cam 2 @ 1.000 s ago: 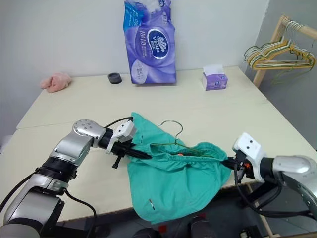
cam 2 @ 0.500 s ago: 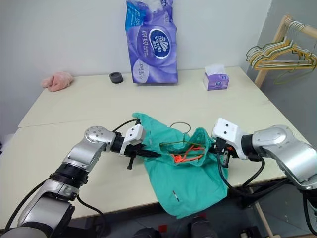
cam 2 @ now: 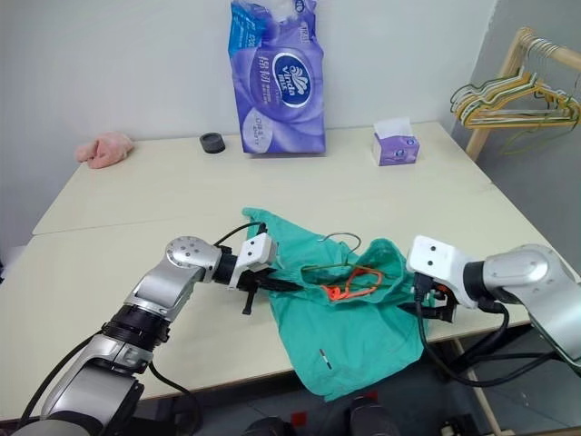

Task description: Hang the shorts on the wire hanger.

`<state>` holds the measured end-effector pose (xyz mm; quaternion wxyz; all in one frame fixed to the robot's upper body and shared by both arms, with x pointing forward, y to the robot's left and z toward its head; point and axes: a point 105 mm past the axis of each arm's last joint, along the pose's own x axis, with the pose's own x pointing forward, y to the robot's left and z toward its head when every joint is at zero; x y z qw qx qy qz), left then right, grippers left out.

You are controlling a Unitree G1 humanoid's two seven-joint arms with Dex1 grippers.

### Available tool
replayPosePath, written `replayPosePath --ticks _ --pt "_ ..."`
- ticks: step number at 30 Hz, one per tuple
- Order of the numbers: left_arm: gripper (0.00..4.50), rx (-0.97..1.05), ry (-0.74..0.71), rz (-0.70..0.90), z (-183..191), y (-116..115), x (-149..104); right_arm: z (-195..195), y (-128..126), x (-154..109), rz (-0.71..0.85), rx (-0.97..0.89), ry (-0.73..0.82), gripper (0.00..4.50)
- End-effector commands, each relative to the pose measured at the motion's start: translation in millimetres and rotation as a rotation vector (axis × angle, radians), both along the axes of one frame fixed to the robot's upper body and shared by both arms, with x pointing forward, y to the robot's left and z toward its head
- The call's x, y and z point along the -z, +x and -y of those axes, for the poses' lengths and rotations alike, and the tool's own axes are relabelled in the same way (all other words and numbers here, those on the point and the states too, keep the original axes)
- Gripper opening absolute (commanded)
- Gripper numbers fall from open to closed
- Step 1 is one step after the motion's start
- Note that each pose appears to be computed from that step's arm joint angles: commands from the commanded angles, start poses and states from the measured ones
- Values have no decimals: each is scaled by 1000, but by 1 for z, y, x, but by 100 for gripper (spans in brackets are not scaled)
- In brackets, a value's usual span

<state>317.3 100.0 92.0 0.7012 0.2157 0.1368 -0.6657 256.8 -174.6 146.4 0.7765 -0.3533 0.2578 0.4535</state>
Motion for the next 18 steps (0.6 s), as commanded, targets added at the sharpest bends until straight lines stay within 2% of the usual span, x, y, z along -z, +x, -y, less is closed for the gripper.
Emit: replayPosePath --ticks 1,4,8,18 --pt "0 43 -20 41 6 -3 -13 8 5 -5 59 49 -14 411" --pt "0 64 -9 41 7 -5 -13 22 17 7 65 120 -34 411" --pt "0 74 -2 38 6 -8 -12 22 27 17 57 114 -42 411" --pt "0 78 -7 42 6 -9 -15 -10 34 38 -50 -29 -9 411"
